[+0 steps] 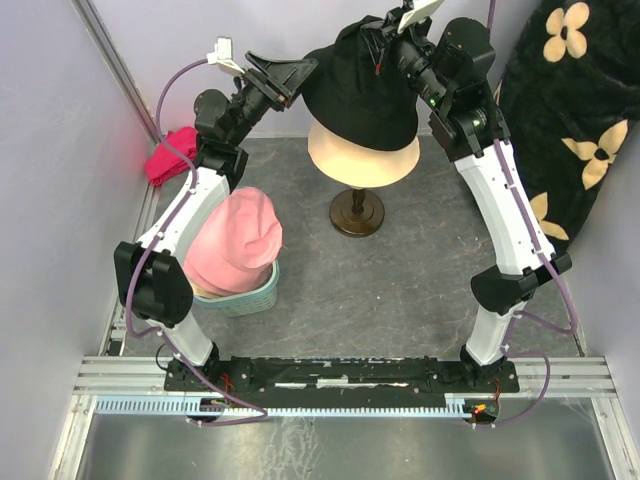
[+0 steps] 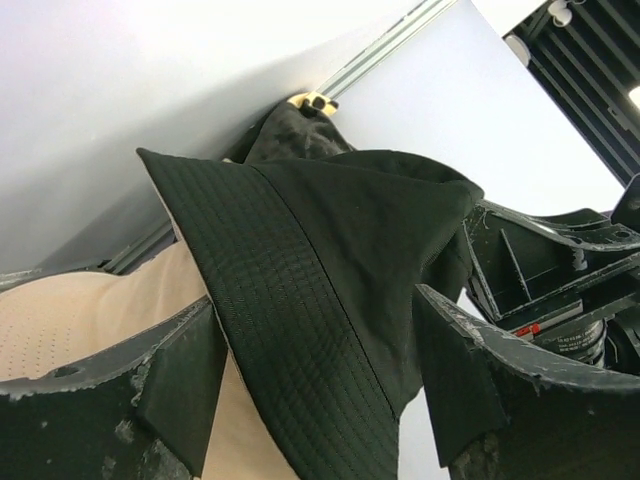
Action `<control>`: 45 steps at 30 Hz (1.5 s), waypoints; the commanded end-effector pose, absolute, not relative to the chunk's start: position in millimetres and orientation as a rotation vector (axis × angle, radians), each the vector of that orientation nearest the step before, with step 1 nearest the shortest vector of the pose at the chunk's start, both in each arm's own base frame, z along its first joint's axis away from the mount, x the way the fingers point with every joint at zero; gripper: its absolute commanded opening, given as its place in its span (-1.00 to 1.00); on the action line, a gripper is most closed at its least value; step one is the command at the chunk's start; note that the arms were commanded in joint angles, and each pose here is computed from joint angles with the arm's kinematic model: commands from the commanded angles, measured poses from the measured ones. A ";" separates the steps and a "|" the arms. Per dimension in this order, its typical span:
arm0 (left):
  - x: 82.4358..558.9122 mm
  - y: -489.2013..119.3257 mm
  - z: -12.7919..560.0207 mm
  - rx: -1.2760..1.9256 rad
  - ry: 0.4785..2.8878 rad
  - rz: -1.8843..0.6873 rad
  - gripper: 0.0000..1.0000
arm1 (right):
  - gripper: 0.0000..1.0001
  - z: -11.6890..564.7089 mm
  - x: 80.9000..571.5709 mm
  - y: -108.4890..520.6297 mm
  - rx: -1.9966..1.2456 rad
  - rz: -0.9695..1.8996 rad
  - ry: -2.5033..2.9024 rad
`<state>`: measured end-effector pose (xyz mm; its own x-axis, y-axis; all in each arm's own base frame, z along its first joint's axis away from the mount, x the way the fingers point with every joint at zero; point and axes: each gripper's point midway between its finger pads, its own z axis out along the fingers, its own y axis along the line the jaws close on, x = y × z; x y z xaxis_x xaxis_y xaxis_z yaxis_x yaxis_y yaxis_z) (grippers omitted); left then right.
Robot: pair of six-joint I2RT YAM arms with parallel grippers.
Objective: Stack the hats
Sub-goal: Stack the hat on the hat.
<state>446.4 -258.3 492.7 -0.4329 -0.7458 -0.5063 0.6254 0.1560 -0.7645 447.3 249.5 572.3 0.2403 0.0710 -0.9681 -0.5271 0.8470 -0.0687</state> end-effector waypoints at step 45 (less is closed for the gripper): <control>421.8 -259.2 458.5 -0.152 1.249 -1.696 -0.83 | 0.27 557.4 397.7 146.6 0.240 0.492 1.301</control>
<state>444.9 -262.9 425.2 -0.5196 -0.7442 -0.4198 0.5583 0.0762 -0.8261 412.7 189.8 541.5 0.1040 0.3150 -0.9434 -0.3407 0.9024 0.2638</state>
